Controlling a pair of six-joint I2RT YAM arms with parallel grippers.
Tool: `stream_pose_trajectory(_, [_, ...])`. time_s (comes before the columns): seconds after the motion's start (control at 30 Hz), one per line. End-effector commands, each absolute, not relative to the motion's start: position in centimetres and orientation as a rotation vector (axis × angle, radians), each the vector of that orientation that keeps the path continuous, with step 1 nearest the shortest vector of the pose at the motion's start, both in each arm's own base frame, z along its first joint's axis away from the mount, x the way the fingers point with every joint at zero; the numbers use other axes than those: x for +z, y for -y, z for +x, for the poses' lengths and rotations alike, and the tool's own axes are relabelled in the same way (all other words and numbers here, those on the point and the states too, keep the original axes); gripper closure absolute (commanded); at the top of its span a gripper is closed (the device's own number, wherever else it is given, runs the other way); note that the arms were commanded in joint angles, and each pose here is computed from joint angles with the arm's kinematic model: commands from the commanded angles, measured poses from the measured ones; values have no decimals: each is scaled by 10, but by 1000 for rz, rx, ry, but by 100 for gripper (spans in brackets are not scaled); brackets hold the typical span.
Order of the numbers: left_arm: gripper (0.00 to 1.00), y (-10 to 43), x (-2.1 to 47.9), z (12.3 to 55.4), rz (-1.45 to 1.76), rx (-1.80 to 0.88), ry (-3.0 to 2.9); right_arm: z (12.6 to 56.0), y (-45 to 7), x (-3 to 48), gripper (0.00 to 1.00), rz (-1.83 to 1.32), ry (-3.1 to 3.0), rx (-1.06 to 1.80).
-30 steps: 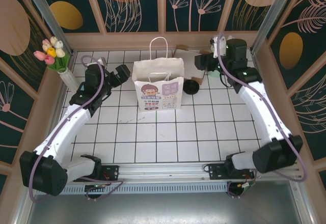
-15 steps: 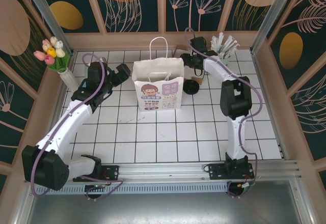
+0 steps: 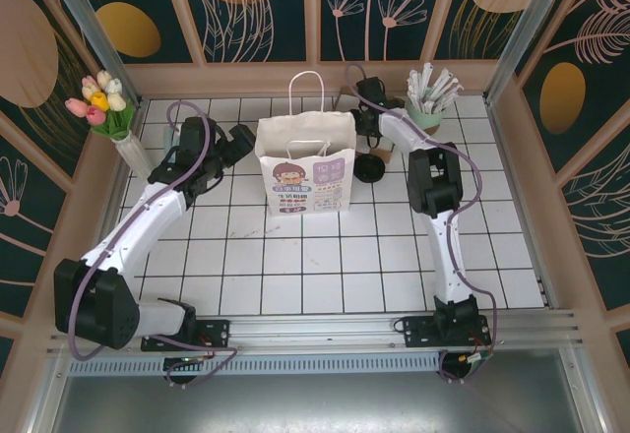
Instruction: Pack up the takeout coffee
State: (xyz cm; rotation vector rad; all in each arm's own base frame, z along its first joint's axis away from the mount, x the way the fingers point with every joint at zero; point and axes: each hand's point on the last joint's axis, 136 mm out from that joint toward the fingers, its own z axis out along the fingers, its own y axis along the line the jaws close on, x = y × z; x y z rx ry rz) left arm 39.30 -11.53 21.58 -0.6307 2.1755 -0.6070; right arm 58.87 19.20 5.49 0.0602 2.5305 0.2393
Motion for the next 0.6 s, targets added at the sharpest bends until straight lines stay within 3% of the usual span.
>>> stream_pose_trajectory(0.0, [1,116,222,397,-646,-622,-2167,587,-196,47,49,19,-2542,211])
stream_pose_trajectory(0.13, [1,116,220,396,-647,-623,-2171,590,-201,61,58,-11,-2512,225])
stream_pose_trajectory(0.47, [2,119,219,396,-641,-635,-2175,592,-206,78,98,-83,-2483,230])
stream_pose_trajectory(0.57, [1,118,219,396,-639,-635,-2176,592,-205,82,100,-97,-2476,225])
